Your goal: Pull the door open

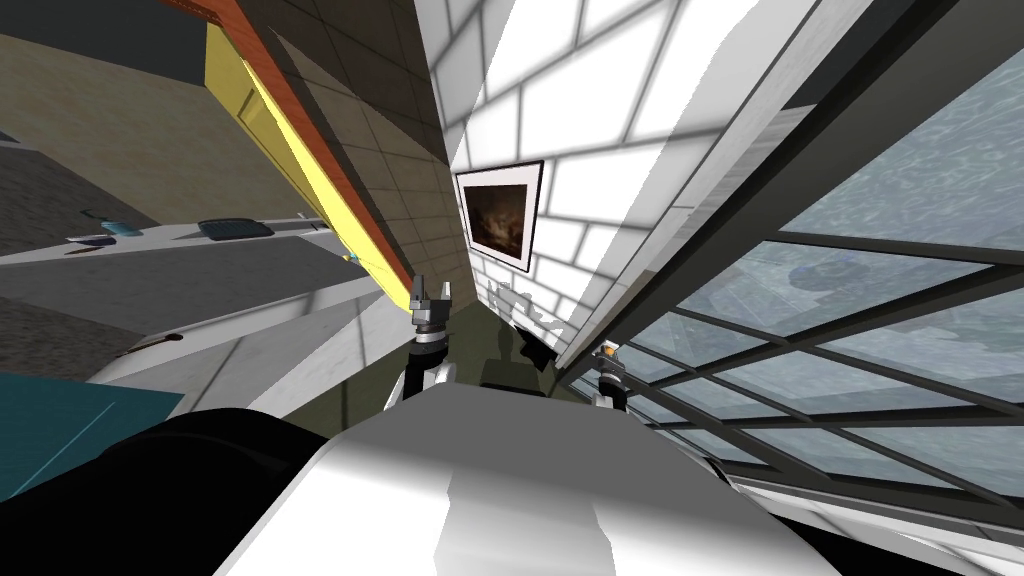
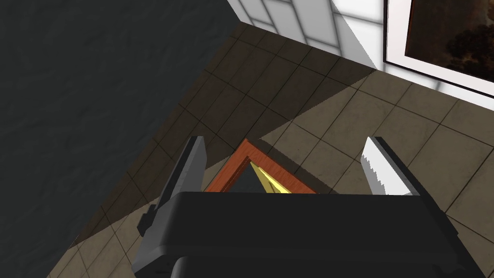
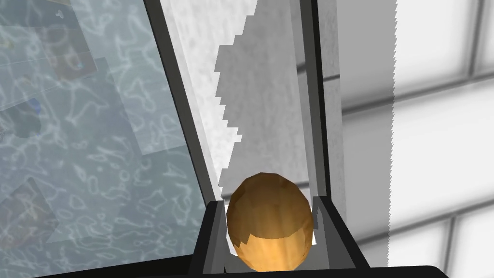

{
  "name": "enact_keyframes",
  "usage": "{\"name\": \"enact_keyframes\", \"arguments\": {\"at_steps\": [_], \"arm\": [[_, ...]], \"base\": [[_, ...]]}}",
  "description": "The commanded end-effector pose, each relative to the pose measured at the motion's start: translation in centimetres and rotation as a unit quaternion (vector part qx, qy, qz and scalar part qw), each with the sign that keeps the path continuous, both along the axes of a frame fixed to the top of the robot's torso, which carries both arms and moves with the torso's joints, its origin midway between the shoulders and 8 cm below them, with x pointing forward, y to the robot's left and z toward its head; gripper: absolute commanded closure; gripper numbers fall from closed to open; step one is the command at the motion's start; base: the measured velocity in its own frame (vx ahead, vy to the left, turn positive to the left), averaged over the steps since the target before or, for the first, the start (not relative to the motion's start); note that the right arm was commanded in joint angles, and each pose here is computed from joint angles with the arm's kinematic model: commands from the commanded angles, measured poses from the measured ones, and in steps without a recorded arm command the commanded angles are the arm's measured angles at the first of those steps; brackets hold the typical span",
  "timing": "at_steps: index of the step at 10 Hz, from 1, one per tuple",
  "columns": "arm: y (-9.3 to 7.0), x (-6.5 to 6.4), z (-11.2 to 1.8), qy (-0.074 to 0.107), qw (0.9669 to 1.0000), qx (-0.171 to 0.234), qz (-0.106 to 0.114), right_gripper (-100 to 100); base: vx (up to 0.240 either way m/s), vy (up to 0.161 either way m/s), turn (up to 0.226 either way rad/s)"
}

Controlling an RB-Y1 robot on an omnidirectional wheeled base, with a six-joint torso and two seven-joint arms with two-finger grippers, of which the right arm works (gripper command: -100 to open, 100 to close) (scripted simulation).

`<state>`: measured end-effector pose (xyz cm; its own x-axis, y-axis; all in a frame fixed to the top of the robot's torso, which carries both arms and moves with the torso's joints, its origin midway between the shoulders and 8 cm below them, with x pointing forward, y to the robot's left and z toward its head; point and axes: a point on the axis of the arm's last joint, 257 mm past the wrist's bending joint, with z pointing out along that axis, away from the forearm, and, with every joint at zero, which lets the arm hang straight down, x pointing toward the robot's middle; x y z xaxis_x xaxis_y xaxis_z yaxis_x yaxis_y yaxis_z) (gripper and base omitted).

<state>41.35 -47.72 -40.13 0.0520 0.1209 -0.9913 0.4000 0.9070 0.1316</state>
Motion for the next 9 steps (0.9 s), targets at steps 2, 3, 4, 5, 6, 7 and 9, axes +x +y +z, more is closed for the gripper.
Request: {"name": "enact_keyframes", "arguments": {"at_steps": [2, 3, 4, 5, 6, 7, 9], "arm": [[-0.06, -0.07, 0.03, -0.015, 0.9993, 0.033, -0.001, 100], [-0.08, -0.08, 0.05, -0.021, 0.9988, 0.045, -0.001, 100], [-0.10, -0.09, 0.07, -0.027, 0.9979, 0.059, -0.001, 100], [-0.13, -0.10, 0.09, -0.033, 0.9969, 0.072, -0.002, 100], [-0.13, -0.10, 0.09, -0.036, 0.9964, 0.077, -0.002, 100], [-0.15, -0.11, 0.11, -0.043, 0.9948, 0.092, -0.002, 100], [-0.17, -0.12, 0.12, -0.050, 0.9929, 0.108, -0.002, 100]], "base": [[-0.017, -0.006, 0.017], [-0.018, -0.002, 0.016], [-0.019, -0.001, 0.018], [-0.023, -0.006, 0.024], [-0.018, -0.005, 0.010], [-0.015, -0.004, 0.014], [-0.019, -0.003, 0.016]]}}
